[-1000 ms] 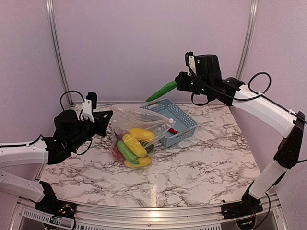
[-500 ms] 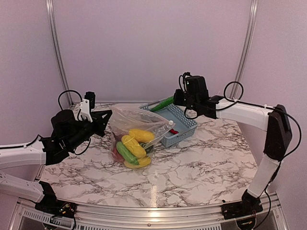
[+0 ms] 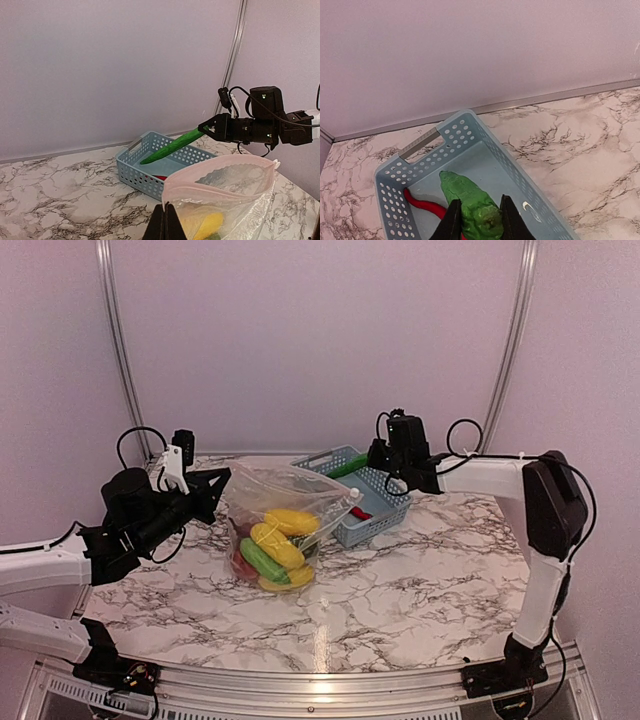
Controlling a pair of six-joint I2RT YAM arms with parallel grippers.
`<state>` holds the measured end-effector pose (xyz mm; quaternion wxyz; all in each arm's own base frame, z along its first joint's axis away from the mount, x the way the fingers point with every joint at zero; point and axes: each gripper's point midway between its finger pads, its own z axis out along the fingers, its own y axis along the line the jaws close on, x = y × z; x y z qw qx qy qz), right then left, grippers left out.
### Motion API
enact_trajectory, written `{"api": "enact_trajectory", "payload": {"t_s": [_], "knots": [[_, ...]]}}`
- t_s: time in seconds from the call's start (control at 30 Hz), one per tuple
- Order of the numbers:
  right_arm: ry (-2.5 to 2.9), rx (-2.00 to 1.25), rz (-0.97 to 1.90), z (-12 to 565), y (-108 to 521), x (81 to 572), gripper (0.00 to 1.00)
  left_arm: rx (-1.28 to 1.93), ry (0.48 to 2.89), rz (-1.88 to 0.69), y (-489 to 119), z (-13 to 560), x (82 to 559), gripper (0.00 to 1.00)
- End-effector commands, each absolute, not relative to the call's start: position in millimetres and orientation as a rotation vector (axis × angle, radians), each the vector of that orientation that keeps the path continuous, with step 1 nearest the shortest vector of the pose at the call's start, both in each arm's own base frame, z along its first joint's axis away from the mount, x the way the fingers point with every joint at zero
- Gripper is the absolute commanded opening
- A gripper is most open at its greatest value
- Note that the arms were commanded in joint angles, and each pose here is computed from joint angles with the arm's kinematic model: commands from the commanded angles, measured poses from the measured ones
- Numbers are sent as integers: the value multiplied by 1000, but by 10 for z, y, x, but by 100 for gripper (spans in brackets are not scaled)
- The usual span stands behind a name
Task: Open the zip-top bag and remove the fake food
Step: Place the fake vegetable in the bin.
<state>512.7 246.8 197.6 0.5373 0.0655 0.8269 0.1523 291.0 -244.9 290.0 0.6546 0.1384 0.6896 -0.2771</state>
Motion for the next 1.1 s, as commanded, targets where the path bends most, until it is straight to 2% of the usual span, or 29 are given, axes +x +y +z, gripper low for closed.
{"api": "enact_trajectory", "payload": {"t_s": [0.0, 0.27, 0.5, 0.73, 0.87, 1.07], "knots": [[1977, 170, 413, 1908, 2513, 5216, 9, 315, 1565, -616, -2403, 2908, 2898, 0], [2049, 142, 428, 1718, 2571, 5214, 20, 314, 1556, -614, -2399, 2942, 2894, 0], [2092, 122, 398, 1682, 2529, 5141, 46, 316, 1556, -609, -2399, 2936, 2900, 0], [2118, 92, 394, 1740, 2498, 5031, 67, 315, 1553, -605, -2392, 2941, 2900, 0], [2103, 63, 405, 1915, 2495, 4972, 72, 315, 1554, -599, -2381, 2935, 2899, 0], [2065, -30, 436, 2354, 2522, 4848, 69, 324, 1554, -598, -2387, 2924, 2892, 0]]}}
